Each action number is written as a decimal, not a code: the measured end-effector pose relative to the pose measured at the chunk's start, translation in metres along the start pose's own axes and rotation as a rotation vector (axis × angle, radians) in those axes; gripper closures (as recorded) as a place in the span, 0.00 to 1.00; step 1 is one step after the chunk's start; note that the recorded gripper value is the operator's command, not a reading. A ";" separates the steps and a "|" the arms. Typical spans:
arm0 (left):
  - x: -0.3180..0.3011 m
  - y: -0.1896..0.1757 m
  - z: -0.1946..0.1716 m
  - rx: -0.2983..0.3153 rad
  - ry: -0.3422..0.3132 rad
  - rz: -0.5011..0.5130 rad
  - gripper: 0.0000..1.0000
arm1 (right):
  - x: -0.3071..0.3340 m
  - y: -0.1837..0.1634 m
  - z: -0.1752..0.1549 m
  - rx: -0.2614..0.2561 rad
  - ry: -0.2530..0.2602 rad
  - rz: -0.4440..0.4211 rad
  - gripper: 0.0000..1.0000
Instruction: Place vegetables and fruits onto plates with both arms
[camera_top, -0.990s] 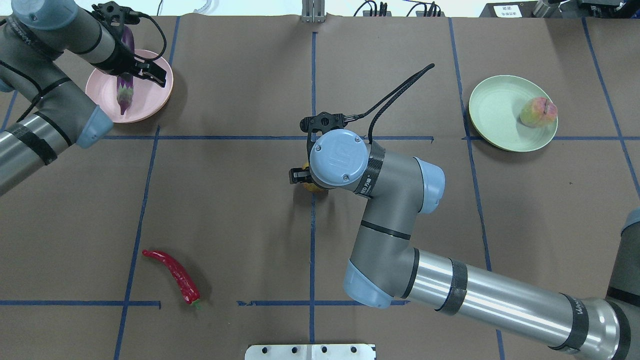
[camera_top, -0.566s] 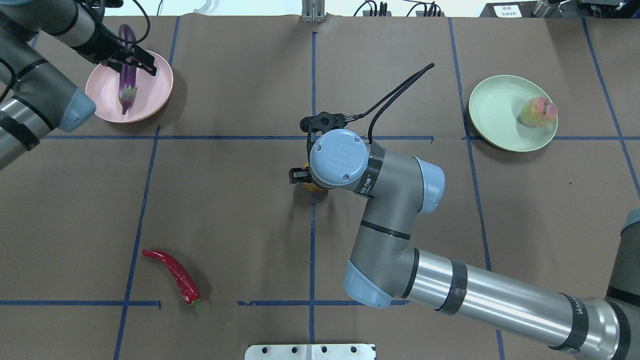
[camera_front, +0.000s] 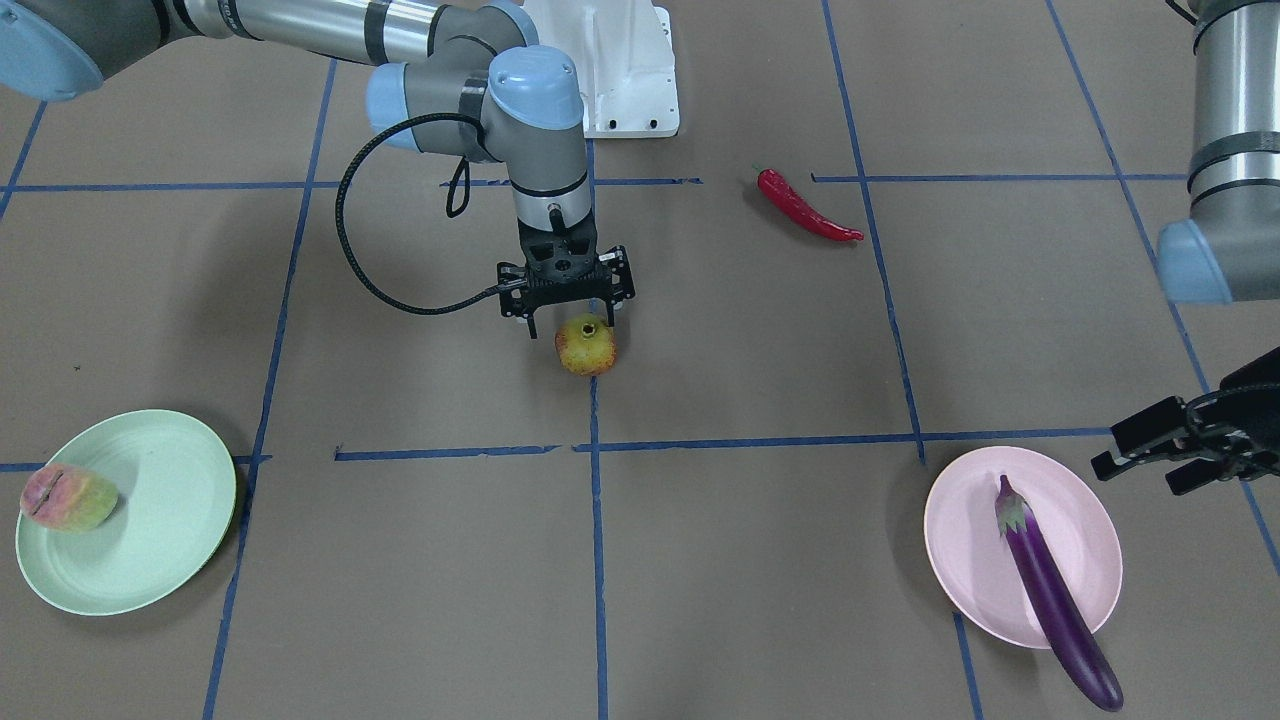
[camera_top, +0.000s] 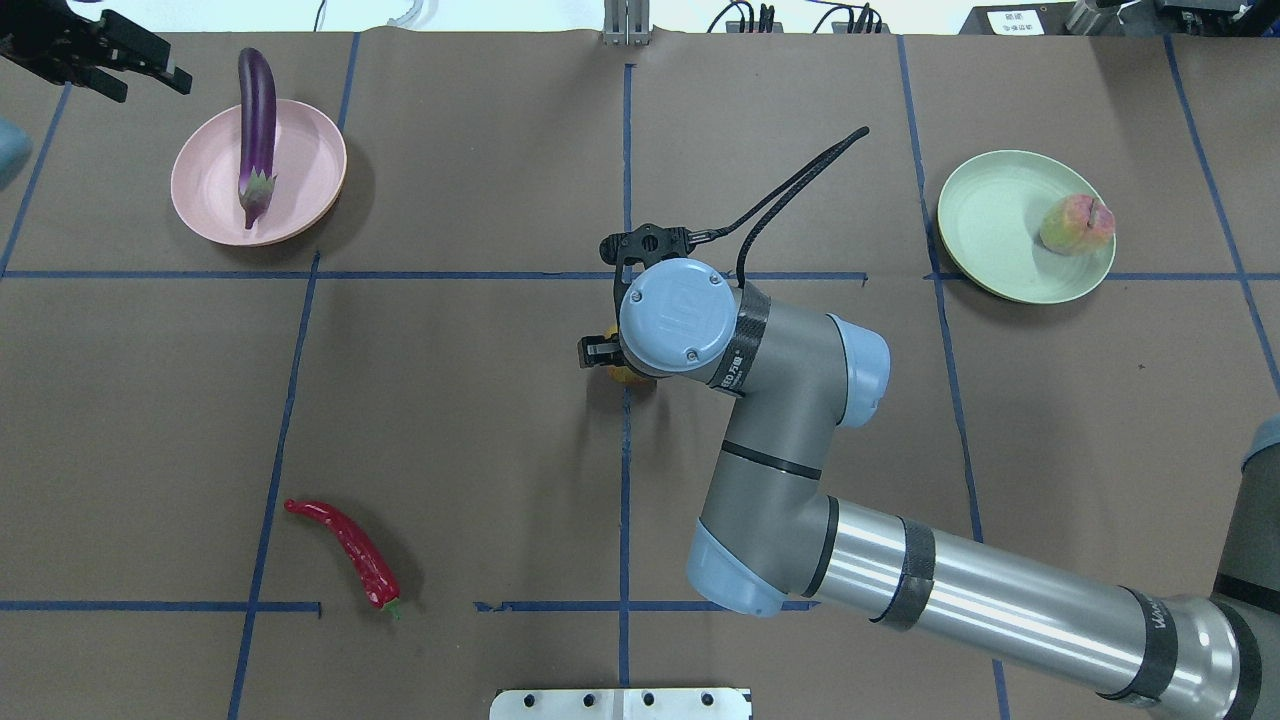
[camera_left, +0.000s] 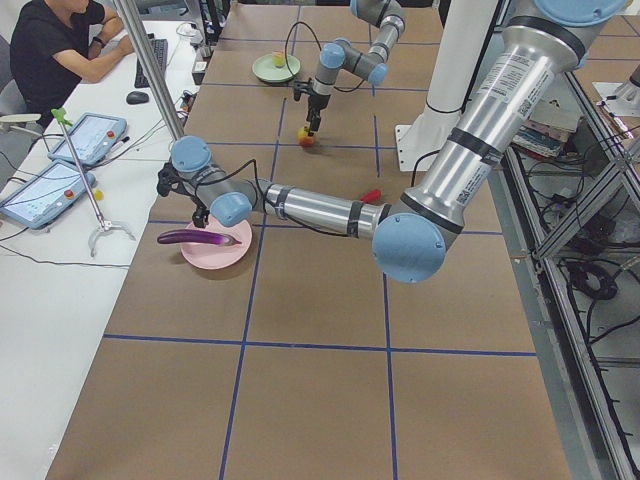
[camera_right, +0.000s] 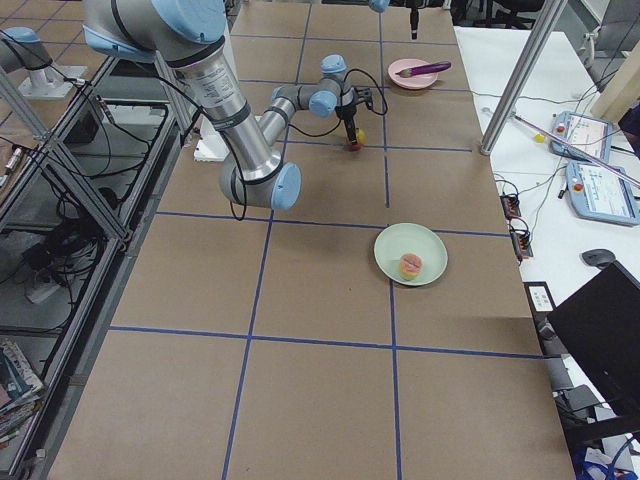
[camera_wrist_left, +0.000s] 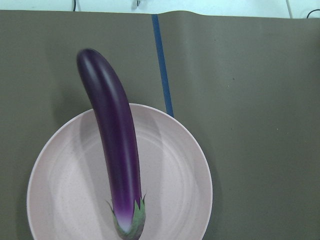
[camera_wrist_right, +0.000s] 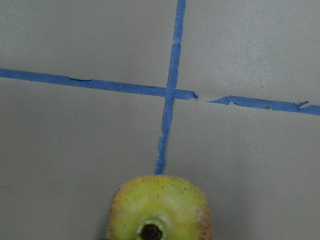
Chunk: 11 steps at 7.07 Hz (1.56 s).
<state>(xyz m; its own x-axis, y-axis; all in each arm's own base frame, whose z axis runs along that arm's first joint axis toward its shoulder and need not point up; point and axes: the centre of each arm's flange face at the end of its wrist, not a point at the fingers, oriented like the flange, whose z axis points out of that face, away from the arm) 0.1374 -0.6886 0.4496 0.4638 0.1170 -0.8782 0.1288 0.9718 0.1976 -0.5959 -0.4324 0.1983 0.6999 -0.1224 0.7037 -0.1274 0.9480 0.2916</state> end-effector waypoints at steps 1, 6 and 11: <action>-0.013 0.002 -0.010 0.009 -0.003 0.010 0.00 | 0.000 0.000 0.000 0.000 0.000 0.000 0.00; -0.081 0.008 -0.051 0.053 -0.062 0.105 0.00 | 0.000 0.000 0.000 0.000 0.000 0.000 0.00; -0.146 0.027 -0.098 0.098 -0.113 0.157 0.00 | 0.000 0.000 0.000 0.000 0.000 0.000 0.00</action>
<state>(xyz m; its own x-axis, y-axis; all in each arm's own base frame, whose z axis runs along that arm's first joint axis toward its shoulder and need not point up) -0.0130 -0.6592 0.5403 0.5792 0.2367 -0.7801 0.1291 0.9182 0.3744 -0.5959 -0.4324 0.1983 0.6999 -0.1224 0.7037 -0.1274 0.9480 0.2916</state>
